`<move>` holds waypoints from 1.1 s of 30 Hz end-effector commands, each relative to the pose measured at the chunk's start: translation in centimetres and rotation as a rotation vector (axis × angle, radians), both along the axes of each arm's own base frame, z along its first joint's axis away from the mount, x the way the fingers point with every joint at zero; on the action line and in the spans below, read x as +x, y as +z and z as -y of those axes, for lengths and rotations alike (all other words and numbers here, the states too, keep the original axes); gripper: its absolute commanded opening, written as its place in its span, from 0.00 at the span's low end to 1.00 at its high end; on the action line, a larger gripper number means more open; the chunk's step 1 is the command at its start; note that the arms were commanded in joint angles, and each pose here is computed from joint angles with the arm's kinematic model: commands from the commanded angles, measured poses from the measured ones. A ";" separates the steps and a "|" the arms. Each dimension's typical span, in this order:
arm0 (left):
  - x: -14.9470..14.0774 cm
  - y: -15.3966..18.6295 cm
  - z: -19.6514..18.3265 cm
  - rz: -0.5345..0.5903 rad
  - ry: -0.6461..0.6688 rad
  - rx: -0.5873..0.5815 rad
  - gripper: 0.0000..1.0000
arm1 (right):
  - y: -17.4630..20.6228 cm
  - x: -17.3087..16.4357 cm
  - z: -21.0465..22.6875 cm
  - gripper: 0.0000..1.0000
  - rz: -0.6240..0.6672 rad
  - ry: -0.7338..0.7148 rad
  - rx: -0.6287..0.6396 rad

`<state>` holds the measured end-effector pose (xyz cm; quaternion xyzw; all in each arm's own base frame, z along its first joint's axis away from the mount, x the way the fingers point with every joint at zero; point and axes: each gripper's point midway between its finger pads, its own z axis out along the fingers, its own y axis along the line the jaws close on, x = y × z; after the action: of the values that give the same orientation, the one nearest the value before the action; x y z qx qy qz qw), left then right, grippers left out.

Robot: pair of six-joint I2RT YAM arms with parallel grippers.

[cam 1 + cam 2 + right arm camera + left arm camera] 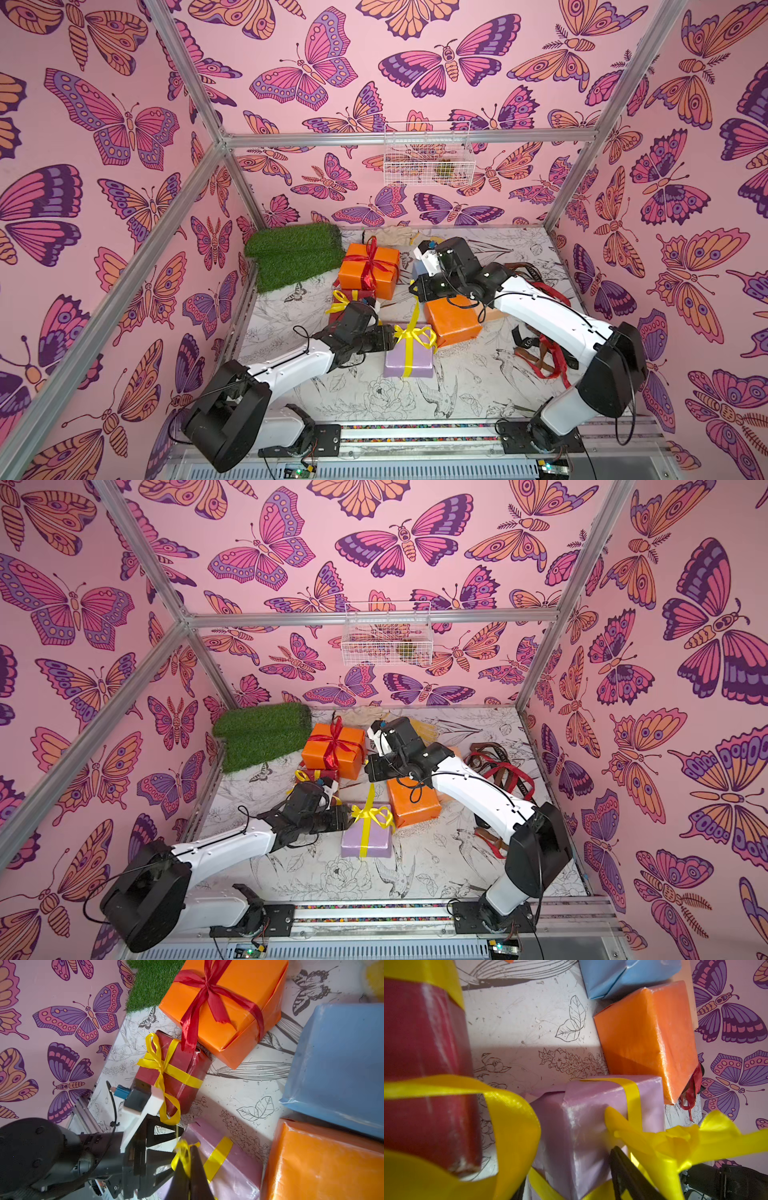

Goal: Untie the ribbon bows on the gift boxes
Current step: Untie the ribbon from the gift box.

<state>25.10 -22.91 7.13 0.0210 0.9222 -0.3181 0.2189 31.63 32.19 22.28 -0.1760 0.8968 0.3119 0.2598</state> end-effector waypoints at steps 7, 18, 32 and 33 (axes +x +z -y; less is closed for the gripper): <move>-2.3 -3.9 -2.0 -0.100 -0.011 0.133 0.64 | 6.1 0.9 3.3 0.00 0.184 -0.024 -0.100; -2.3 -3.7 -1.9 -0.092 -0.014 0.129 0.65 | 15.0 3.9 8.1 0.00 0.352 -0.144 -0.055; -2.0 -3.3 -1.6 -0.077 -0.021 0.127 0.65 | 13.4 5.5 14.7 0.00 0.293 -0.341 -0.195; -2.0 -3.2 -1.5 -0.077 -0.022 0.126 0.65 | 13.4 5.2 16.2 0.00 0.295 -0.381 -0.203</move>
<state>25.10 -23.14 7.17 0.0286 0.9216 -0.3156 0.2240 37.70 20.21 36.64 -0.1187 0.8763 0.1899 0.4266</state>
